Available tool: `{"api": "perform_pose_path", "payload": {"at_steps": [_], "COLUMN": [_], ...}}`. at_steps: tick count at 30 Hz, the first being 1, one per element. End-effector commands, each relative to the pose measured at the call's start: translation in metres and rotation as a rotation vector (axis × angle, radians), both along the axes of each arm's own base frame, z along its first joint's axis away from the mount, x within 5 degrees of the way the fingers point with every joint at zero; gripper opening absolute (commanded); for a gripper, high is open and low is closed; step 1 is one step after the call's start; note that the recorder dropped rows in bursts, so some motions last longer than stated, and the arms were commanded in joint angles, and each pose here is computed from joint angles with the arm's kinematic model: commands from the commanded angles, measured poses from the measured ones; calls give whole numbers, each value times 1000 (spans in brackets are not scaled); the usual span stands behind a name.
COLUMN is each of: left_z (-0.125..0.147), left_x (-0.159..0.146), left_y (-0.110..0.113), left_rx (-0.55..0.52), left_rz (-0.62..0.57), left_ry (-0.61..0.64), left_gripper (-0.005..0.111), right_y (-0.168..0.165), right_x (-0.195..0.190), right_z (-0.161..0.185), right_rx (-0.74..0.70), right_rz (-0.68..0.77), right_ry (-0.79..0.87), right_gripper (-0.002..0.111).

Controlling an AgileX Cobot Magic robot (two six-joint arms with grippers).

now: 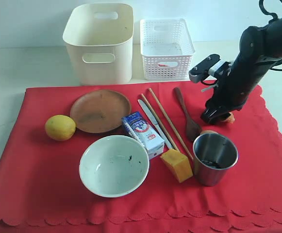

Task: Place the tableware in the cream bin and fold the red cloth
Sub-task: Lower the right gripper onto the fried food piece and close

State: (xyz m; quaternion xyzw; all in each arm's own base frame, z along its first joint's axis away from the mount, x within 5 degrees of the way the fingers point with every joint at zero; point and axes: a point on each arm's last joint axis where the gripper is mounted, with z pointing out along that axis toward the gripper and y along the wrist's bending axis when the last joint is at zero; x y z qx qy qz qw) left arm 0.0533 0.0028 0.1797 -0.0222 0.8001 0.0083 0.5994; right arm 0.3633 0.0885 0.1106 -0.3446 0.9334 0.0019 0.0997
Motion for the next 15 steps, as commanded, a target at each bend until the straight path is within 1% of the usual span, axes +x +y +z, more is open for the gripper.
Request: {"api": "perform_pose_path", "payload": {"at_steps": [1, 6, 11, 15], "left_z": [2, 2, 2, 2], "left_x": [0, 0, 0, 0], "left_y": [0, 0, 0, 0], "left_rx": [-2, -2, -2, -2], "left_rz": [0, 0, 0, 0], "left_ry": [-19, -19, -19, -19], "left_gripper": [0, 0, 0, 0], "right_y": [0, -1, -2, -2], "right_x": [0, -4, -8, -9], "right_z": [-10, -11, -9, 4], "right_rx": [-4, -7, -11, -2], "right_rz": [-22, -63, -95, -112], "right_ry": [18, 64, 104, 82], "right_gripper": [18, 0, 0, 0]}}
